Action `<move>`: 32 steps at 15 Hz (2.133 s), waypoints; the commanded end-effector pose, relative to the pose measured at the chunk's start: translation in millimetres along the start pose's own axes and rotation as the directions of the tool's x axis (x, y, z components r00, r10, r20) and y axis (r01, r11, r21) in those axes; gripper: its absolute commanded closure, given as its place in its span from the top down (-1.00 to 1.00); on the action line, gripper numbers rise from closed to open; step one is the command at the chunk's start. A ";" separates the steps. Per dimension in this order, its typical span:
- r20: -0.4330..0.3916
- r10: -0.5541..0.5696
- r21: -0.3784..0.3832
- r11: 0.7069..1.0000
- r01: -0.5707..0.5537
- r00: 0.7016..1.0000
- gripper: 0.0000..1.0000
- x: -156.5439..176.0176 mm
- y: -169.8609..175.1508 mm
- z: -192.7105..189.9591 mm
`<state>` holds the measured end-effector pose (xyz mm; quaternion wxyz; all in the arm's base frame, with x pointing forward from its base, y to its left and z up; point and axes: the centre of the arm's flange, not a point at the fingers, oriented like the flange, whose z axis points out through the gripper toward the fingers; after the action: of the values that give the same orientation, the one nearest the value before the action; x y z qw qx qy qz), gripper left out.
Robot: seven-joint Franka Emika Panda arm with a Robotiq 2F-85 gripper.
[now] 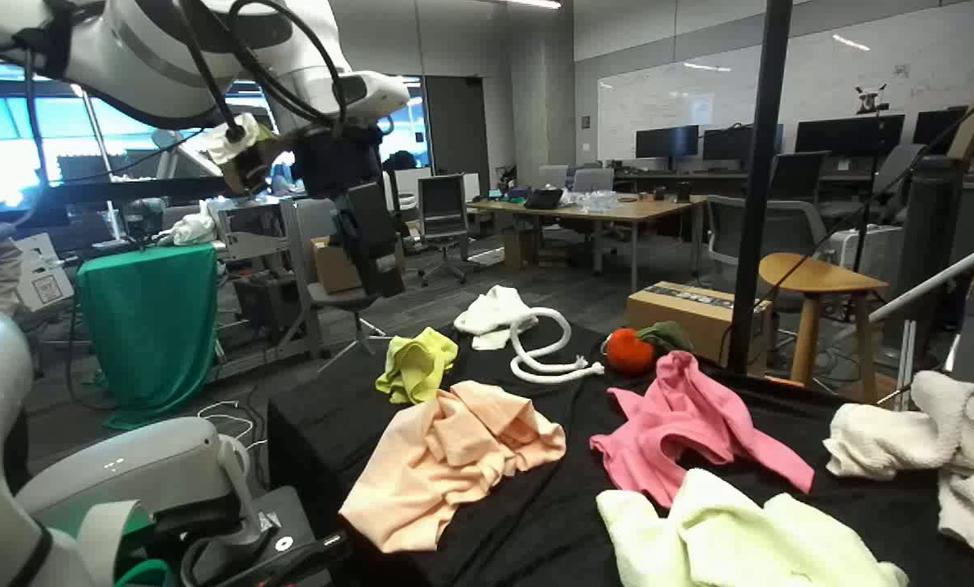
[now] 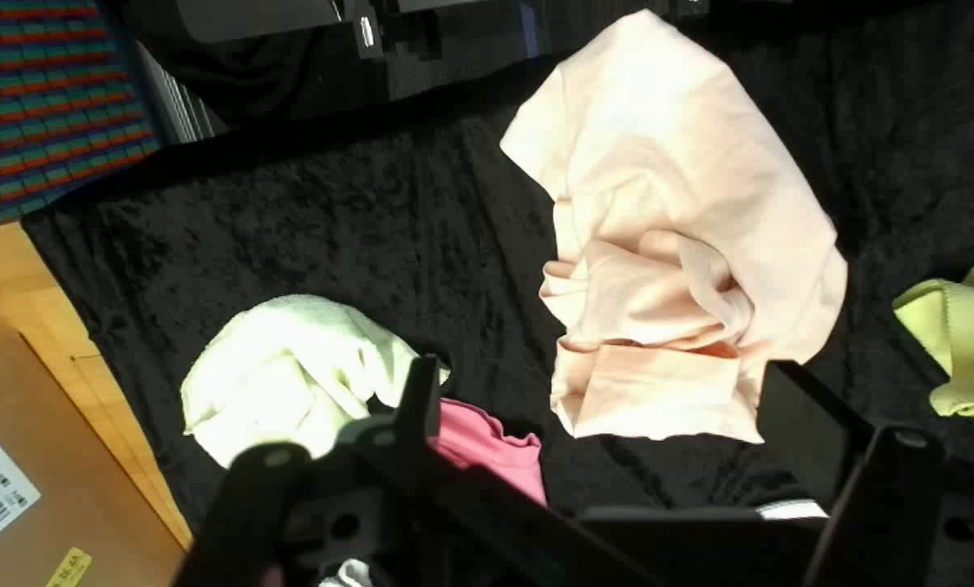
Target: Put all the objects in the center of the table
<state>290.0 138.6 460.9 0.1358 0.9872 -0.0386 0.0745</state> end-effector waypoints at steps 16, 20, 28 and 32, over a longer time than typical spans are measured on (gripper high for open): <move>-0.038 -0.105 0.009 0.994 0.106 0.994 1.00 96.4 -109.7 32.5; -0.020 -0.062 0.015 0.998 0.062 0.998 1.00 141.6 -133.5 43.8; 0.025 -0.076 0.134 0.988 0.072 0.997 1.00 213.8 -192.1 53.1; 0.022 -0.064 0.167 0.984 0.059 0.998 1.00 233.6 -223.0 58.2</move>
<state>518.8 298.5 383.0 0.0706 0.9956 0.0056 0.0613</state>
